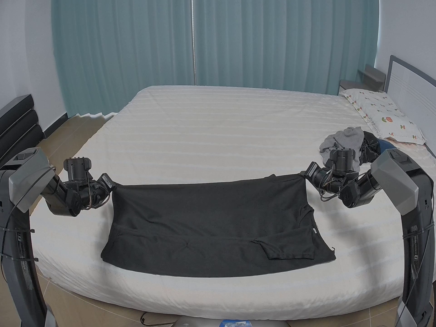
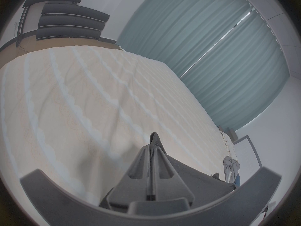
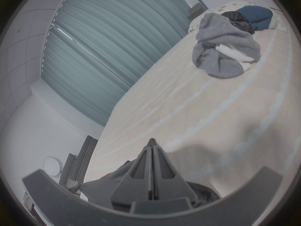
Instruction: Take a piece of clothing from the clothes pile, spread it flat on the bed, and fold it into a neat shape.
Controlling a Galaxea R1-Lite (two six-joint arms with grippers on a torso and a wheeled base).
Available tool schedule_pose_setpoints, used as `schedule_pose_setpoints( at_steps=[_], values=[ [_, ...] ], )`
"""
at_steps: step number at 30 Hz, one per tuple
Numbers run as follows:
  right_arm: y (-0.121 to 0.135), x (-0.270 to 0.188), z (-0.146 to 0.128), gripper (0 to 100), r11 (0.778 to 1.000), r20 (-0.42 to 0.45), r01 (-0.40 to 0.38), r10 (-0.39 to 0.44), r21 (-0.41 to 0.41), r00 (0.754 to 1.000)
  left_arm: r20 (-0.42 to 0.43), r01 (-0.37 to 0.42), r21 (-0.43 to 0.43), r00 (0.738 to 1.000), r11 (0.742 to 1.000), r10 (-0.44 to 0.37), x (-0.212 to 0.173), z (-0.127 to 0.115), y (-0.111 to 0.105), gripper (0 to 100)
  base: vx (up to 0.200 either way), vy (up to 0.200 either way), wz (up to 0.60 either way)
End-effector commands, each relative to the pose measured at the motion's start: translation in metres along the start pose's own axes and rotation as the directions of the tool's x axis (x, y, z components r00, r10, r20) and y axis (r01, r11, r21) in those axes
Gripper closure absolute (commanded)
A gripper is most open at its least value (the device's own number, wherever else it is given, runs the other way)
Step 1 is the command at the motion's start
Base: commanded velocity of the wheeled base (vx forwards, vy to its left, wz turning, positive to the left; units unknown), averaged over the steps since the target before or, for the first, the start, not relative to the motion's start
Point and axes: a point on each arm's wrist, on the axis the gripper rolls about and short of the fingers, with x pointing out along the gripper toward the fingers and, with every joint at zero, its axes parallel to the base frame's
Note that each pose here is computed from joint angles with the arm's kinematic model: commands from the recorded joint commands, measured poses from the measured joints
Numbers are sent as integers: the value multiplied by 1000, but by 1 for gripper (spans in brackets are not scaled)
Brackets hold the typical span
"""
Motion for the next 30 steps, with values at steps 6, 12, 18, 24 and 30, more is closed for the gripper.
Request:
schedule_pose_setpoints(
  at_steps=[6,12,18,24,30],
  values=[
    [-3,-24,-5,100,999,-81,22,-25,-32,996,-44,-19,86,999,996,23,-13,-11,5,100,0,0,0],
    [-3,-38,-12,100,998,-124,21,-28,-56,992,-67,-38,110,997,993,46,-20,-18,12,100,0,0,0],
    [-4,-49,-17,100,996,-150,28,-40,-84,988,-61,-41,111,997,993,47,-33,-15,10,100,0,0,0],
    [-17,-60,-35,100,987,-220,47,-81,-155,972,-112,-75,177,989,981,96,-47,-30,22,100,0,0,0],
    [-29,-65,-51,100,975,-270,63,-121,-214,955,-164,-98,204,977,974,133,-51,-45,32,100,0,0,0]
  ],
)
